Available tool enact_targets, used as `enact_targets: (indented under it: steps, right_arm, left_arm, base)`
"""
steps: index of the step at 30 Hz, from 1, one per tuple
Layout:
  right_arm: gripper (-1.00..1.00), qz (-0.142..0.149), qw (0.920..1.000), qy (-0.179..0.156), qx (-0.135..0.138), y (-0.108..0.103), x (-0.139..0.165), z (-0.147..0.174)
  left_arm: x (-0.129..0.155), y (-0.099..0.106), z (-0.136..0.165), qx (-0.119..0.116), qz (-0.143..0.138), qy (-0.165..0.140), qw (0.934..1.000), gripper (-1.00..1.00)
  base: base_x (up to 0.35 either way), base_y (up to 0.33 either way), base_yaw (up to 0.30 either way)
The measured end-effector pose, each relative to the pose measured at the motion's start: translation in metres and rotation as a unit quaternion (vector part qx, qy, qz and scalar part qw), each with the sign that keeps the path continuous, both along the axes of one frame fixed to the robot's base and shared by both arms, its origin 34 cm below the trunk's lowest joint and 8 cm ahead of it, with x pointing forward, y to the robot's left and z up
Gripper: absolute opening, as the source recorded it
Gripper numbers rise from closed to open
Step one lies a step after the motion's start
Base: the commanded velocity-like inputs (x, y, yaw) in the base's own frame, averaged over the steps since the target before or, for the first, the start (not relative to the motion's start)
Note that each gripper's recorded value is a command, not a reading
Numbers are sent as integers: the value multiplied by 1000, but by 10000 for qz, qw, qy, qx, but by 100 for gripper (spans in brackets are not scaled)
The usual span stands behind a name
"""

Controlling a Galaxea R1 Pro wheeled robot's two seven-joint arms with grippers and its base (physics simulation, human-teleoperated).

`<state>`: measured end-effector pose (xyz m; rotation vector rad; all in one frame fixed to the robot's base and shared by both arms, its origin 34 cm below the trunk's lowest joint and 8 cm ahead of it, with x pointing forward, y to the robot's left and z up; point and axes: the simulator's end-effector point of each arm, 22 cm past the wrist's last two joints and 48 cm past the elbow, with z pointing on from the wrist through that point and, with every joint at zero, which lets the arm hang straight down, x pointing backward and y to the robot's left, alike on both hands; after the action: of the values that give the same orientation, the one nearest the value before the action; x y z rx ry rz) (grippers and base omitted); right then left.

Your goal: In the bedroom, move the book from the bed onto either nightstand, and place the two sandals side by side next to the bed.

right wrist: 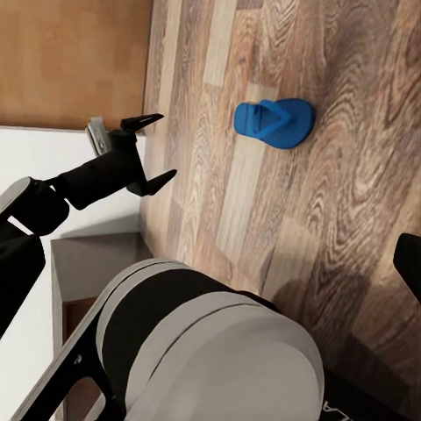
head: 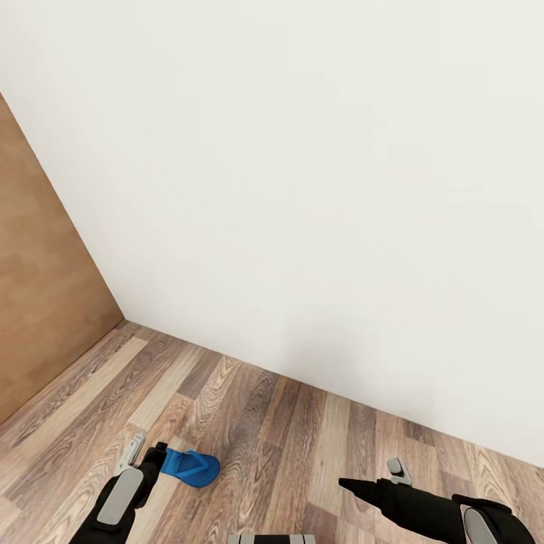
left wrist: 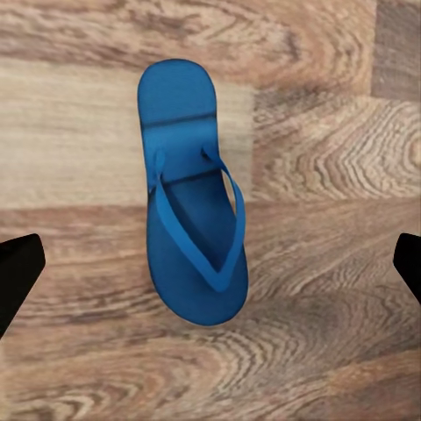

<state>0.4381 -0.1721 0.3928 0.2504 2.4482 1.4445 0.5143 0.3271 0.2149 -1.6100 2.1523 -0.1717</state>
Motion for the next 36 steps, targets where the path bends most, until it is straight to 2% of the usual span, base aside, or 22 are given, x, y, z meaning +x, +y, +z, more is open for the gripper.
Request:
enact_targets:
  steps: [14, 36]
  right_arm:
    - [100, -3, 10000, -2, 0, 0, 0, 0]
    - [100, -3, 10000, -2, 0, 0, 0, 0]
  left_arm:
    - [3, -7, 1, 17, -159, -27, 9999, 100]
    - [4, -8, 1, 17, -184, -26, 9998, 100]
  base:
    - [80, 0, 0]
    - [12, 0, 0]
